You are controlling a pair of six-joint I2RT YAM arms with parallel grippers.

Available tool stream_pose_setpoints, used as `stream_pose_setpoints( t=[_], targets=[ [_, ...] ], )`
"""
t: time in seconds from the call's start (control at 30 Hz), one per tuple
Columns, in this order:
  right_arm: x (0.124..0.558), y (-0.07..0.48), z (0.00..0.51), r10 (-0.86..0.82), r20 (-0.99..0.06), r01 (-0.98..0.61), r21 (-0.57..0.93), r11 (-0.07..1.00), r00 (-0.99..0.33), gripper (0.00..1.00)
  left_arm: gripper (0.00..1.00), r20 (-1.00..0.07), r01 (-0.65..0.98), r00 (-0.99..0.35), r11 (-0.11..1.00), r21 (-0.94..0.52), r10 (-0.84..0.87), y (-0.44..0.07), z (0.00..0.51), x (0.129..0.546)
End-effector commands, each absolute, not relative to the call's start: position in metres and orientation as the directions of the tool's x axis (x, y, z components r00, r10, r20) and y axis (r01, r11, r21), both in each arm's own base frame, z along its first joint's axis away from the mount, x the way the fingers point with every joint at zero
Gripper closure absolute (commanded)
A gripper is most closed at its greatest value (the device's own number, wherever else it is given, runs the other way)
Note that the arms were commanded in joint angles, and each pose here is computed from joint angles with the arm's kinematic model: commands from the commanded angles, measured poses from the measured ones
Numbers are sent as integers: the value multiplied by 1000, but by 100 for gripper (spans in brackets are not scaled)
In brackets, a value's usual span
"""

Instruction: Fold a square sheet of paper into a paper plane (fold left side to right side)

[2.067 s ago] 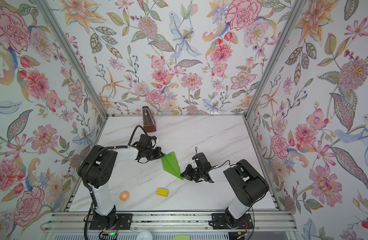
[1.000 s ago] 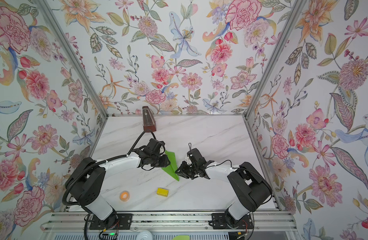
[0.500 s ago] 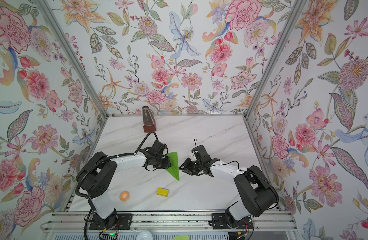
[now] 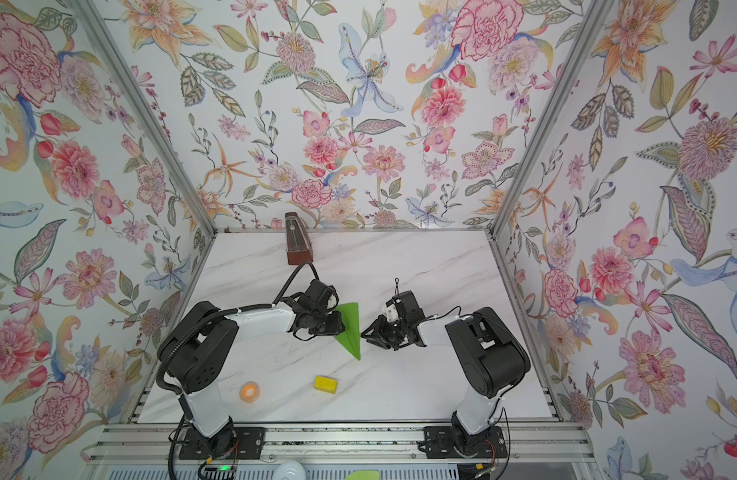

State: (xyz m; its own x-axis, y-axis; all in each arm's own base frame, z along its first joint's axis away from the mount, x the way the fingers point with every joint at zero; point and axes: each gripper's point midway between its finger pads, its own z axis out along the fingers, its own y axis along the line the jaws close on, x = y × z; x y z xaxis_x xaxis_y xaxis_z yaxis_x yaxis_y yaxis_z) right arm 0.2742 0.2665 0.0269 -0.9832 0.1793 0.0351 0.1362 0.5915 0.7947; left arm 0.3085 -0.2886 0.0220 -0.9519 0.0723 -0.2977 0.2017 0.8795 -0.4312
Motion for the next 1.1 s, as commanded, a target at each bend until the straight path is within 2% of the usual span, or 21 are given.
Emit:
stream_pose_setpoints(
  t=[0.0,0.23,0.5,0.8,1.07],
  targets=[
    [273,278,24,155,54,131,826,548,-987,69,76,-254,190,-963,899,-394,92,-281,4,303],
    [273,292,26,148,71,135,863,487,-986,70,77,-244,187,-965,897,-400,92,-282,0,302],
    [272,295,29,146,62,126,866,483,-987,79,77,-254,186,-963,893,-410,84,-282,5,303],
    [273,279,26,174,14,116,796,594,-985,99,77,-317,194,-947,887,-418,58,-276,34,310],
    [275,263,45,179,-66,74,734,675,-982,100,77,-358,202,-932,893,-402,50,-263,58,315]
  ],
)
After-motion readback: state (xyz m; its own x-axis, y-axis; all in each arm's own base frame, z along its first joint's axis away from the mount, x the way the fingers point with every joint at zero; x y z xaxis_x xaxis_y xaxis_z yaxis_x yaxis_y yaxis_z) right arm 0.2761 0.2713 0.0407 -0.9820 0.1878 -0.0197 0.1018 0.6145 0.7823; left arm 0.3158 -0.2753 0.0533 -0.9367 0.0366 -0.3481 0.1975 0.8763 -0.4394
